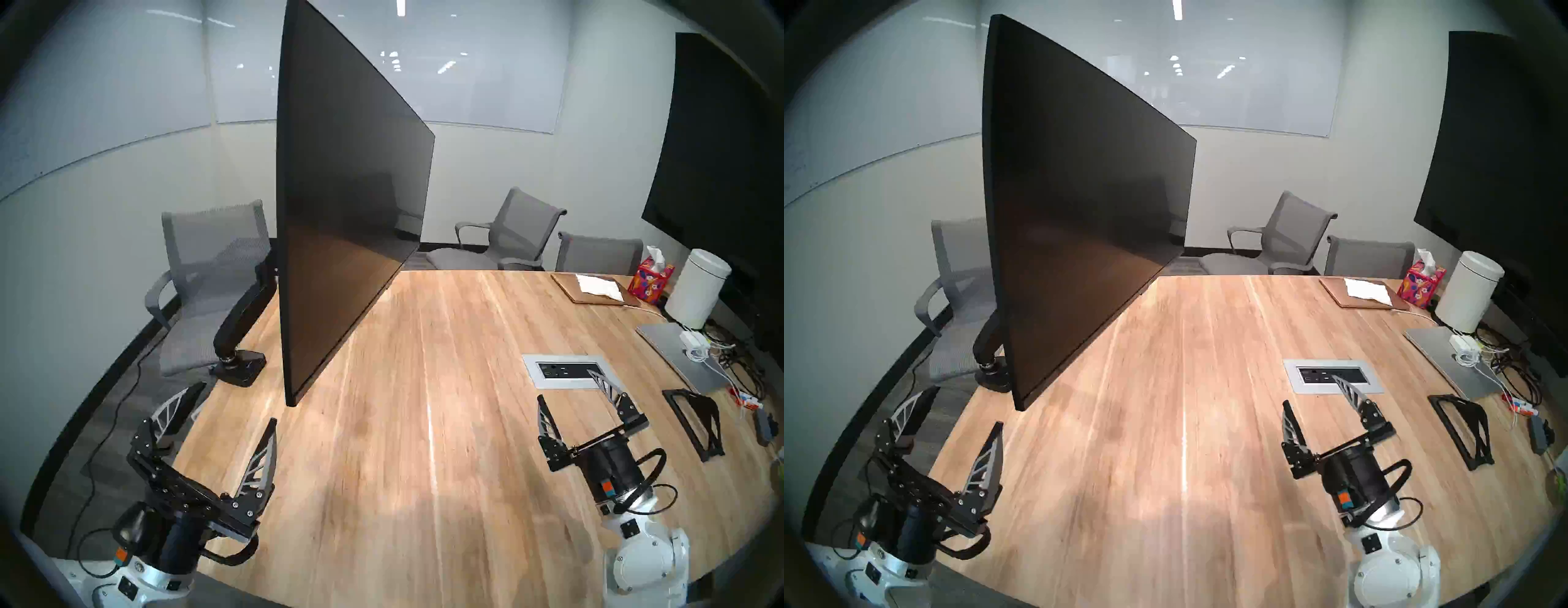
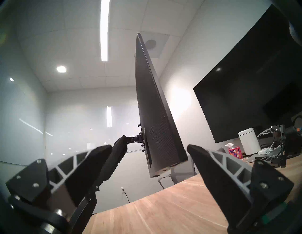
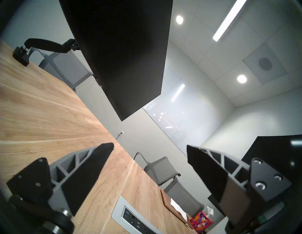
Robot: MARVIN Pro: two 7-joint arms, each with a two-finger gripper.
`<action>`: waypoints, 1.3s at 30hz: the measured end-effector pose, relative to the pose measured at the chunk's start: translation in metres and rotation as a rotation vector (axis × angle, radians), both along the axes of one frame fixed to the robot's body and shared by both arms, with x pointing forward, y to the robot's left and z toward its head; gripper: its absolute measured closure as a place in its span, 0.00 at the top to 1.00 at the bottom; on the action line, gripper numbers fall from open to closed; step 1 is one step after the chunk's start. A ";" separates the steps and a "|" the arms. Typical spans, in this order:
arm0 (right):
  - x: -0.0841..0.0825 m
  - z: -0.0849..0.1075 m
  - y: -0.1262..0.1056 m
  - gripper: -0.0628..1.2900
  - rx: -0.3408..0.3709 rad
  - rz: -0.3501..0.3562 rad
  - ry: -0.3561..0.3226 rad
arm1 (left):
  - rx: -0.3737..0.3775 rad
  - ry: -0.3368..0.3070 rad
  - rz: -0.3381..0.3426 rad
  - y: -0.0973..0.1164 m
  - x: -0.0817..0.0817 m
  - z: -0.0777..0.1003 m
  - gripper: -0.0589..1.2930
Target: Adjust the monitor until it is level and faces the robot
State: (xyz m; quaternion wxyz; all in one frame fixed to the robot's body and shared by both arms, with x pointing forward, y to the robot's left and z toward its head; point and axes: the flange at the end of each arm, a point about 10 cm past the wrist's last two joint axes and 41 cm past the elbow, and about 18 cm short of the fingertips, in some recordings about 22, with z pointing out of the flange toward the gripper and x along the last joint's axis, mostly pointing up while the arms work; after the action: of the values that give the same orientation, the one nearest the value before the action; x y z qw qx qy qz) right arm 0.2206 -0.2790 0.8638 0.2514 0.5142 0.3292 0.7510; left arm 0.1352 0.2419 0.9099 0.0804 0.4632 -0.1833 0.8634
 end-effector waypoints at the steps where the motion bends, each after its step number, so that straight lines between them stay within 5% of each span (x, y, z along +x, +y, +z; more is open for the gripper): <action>1: 0.000 0.000 0.000 0.95 0.000 0.000 0.000 | 0.000 -0.001 0.001 0.000 0.000 0.000 0.98; 39: 0.000 0.000 0.000 0.95 0.000 0.000 0.000 | 0.090 -0.018 -0.075 -0.024 0.016 0.004 0.98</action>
State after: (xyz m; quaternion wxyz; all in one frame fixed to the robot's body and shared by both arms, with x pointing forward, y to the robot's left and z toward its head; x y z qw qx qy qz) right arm 0.2206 -0.2791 0.8638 0.2514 0.5142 0.3292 0.7510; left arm 0.1510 0.2184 0.9135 0.0899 0.4512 -0.2399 0.8549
